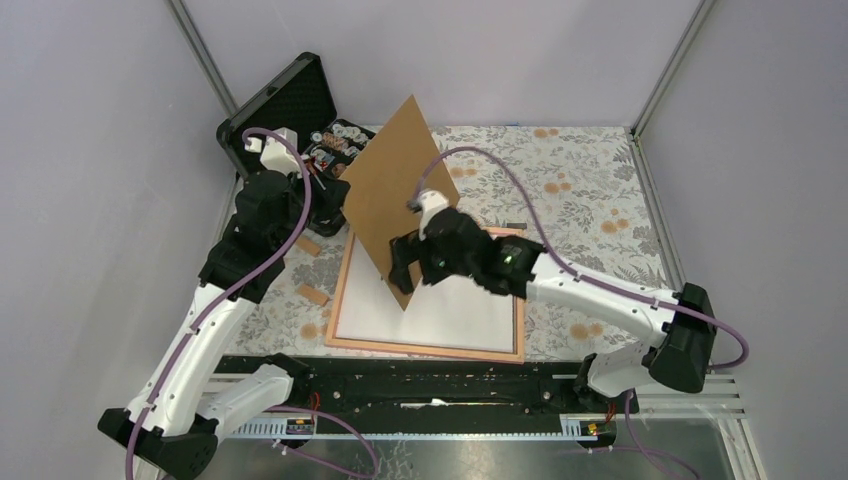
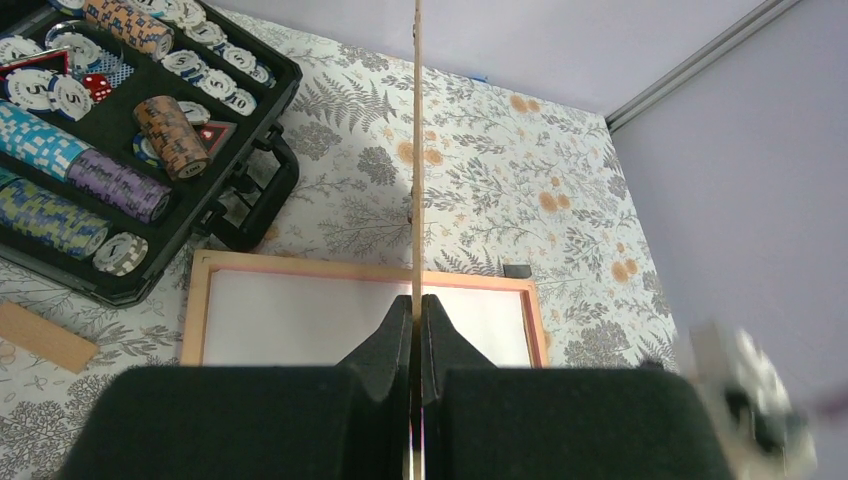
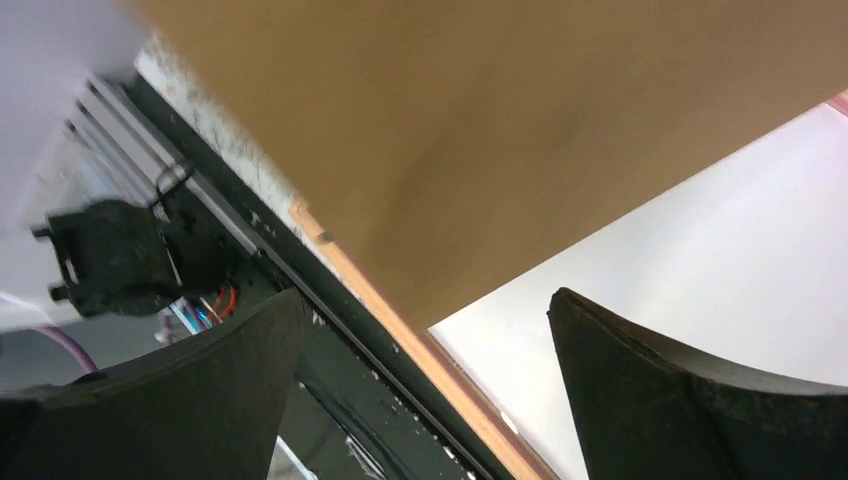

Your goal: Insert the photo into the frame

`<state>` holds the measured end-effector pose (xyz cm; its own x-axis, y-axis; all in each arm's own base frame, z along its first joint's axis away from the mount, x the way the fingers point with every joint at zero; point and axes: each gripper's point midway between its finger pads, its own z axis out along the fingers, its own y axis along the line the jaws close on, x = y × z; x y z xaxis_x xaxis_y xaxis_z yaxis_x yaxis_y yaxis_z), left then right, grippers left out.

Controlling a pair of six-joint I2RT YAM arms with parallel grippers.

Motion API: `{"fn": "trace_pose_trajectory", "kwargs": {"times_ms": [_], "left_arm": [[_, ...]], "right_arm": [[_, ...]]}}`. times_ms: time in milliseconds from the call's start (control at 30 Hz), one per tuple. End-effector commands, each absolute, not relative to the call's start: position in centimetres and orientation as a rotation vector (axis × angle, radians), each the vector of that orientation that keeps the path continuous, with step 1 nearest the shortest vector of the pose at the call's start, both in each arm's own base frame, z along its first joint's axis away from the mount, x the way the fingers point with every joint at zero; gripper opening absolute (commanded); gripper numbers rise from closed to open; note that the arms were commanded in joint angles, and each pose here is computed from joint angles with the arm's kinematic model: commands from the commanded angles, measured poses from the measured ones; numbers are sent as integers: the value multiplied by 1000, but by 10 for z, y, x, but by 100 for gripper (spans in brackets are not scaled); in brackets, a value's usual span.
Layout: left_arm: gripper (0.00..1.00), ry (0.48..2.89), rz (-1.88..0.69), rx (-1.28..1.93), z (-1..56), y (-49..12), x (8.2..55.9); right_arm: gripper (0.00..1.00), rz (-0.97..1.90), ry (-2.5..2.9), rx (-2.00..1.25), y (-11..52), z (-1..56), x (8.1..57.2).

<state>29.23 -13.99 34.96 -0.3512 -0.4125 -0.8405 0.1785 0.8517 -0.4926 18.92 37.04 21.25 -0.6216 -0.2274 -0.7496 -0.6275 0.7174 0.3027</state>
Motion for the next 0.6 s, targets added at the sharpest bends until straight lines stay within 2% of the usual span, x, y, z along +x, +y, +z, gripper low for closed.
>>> {"fn": "trace_pose_trajectory", "kwargs": {"times_ms": [0, 233, 567], "left_arm": [[0, 1750, -653, -156, 369, -140, 288], [0, 1794, -643, -190, 344, -135, 285], [0, 1971, -497, -325, 273, -87, 295]], "right_arm": [[100, 1019, 2226, -398, 335, 236, 228], [100, 1143, 2227, -245, 275, 224, 318], [100, 1393, 2239, -147, 258, 186, 463]]}}
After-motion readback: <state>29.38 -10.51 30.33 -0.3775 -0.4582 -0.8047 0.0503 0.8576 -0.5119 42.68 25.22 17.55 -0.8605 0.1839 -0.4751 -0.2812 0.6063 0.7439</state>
